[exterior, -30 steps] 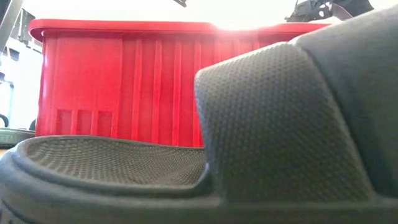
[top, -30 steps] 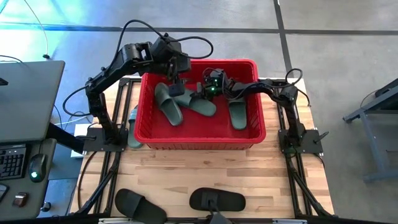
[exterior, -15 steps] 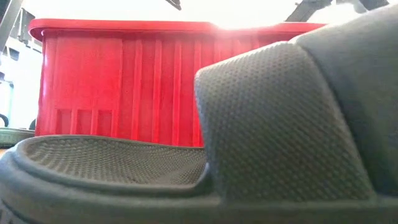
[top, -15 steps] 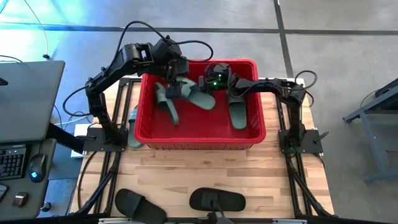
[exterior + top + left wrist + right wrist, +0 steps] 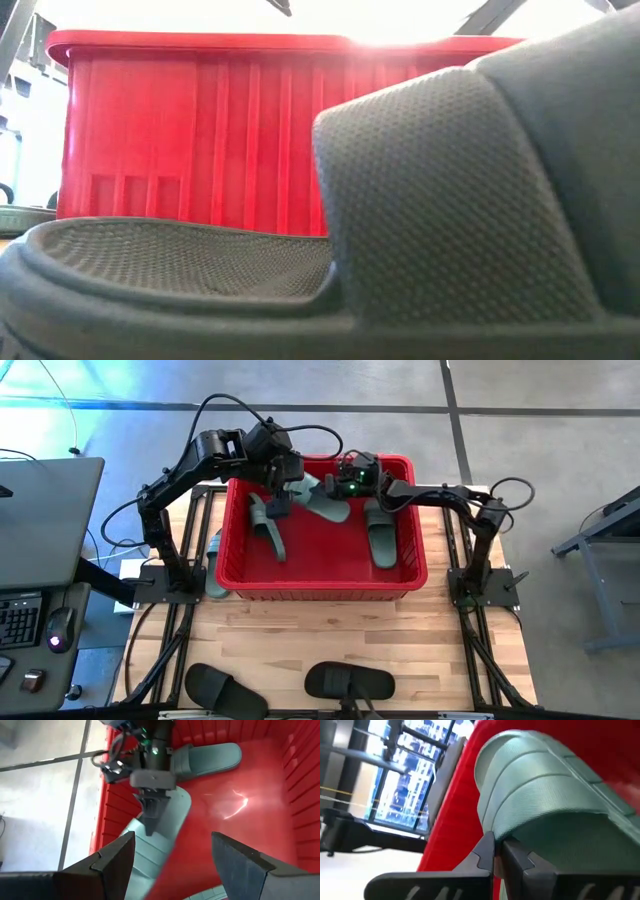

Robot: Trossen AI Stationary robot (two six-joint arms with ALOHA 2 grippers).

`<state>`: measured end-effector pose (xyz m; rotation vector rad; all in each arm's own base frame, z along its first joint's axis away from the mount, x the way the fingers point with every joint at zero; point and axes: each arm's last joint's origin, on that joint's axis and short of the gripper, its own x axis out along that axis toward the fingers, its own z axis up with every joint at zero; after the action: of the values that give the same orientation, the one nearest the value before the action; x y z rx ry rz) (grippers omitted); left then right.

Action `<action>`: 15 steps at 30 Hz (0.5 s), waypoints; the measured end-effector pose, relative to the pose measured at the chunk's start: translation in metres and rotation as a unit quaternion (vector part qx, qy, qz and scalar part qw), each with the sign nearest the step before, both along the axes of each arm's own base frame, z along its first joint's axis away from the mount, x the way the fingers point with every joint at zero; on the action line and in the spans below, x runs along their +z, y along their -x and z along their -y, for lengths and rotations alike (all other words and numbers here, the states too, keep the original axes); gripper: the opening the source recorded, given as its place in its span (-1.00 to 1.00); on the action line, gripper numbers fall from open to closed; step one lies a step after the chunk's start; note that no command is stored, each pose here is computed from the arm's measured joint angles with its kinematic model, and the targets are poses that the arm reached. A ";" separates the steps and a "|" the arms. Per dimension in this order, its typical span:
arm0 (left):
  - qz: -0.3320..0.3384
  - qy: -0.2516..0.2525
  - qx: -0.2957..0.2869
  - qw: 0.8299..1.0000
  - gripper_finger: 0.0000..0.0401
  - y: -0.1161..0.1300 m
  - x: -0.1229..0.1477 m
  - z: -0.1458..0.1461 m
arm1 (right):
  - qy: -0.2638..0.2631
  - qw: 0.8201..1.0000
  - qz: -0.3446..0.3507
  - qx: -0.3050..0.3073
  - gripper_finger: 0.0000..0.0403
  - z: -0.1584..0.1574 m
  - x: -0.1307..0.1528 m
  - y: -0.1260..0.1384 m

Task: Pick and place slides into bin
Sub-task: Adjust the slides in the red bin

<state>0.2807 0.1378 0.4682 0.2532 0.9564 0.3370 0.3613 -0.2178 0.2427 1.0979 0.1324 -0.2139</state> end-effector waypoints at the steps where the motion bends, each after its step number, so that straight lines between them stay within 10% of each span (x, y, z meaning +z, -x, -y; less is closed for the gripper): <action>1: -0.001 -0.002 -0.003 1.000 0.23 0.000 0.000 0.000 | 0.003 1.000 0.003 -0.003 -1.00 0.000 0.003 0.001; 7: -0.004 -0.002 -0.004 1.000 0.23 0.000 0.000 0.000 | 0.079 0.988 0.002 -0.136 -1.00 -0.013 0.026 0.002; 15: -0.005 -0.001 -0.005 1.000 0.23 0.000 0.000 0.000 | -0.031 0.966 -0.010 -0.257 -1.00 -0.046 0.008 -0.020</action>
<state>0.2803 0.1376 0.4677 0.2602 0.9638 0.3284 0.3810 -0.1719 0.2502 1.1773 -0.1338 -0.6905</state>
